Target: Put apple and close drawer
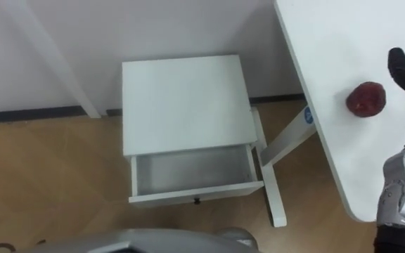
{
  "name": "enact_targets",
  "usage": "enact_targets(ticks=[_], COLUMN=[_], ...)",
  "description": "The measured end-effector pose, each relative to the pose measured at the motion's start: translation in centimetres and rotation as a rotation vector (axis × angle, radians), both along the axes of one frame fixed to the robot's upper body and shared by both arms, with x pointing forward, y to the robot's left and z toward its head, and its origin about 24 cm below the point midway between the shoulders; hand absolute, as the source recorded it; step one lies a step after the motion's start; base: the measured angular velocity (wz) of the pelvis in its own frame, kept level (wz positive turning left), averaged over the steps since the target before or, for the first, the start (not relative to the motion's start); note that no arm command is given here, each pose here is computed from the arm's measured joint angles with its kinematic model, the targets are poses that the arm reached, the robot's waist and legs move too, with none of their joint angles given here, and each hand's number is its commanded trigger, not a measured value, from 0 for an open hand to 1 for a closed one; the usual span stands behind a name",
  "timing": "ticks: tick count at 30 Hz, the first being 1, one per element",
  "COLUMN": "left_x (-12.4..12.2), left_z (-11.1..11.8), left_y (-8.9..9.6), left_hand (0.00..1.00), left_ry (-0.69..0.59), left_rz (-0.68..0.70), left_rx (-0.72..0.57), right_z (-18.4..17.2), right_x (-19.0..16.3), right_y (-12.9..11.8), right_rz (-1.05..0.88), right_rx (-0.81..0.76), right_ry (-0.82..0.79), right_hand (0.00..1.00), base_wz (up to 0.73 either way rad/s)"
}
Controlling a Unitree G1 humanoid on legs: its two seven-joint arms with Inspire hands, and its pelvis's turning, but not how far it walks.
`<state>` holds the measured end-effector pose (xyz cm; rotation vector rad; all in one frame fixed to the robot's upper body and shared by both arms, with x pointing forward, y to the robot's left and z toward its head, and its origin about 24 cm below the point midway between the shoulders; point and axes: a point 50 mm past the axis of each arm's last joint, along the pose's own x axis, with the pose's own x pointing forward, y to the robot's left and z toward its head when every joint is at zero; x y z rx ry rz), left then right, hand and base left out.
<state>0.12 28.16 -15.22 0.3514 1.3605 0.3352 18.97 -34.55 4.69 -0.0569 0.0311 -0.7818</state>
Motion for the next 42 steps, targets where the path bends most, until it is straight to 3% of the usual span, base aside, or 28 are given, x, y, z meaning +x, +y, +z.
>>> enact_targets(ticks=[18,24,42], left_x=[0.2,0.2,-0.3], left_z=[-0.1,-0.1,-0.3], left_y=[-0.3,-0.3,-0.5], left_hand=[0.00,0.00,0.00], left_ry=[0.002,0.003,0.030], left_rz=[-0.011,-0.015,-0.015], left_rx=[-0.019,-0.021,-0.032], right_z=[-0.5,-1.4,-3.4], right_x=[0.7,1.1,0.6], right_y=[1.2,2.1,1.7], right_rz=[0.136,0.217,0.254], right_rx=[0.003,-0.041,-0.029], right_ry=[0.030,0.105,0.201], right_hand=[0.00,0.00,0.00], base_wz=[0.00,0.00,0.04])
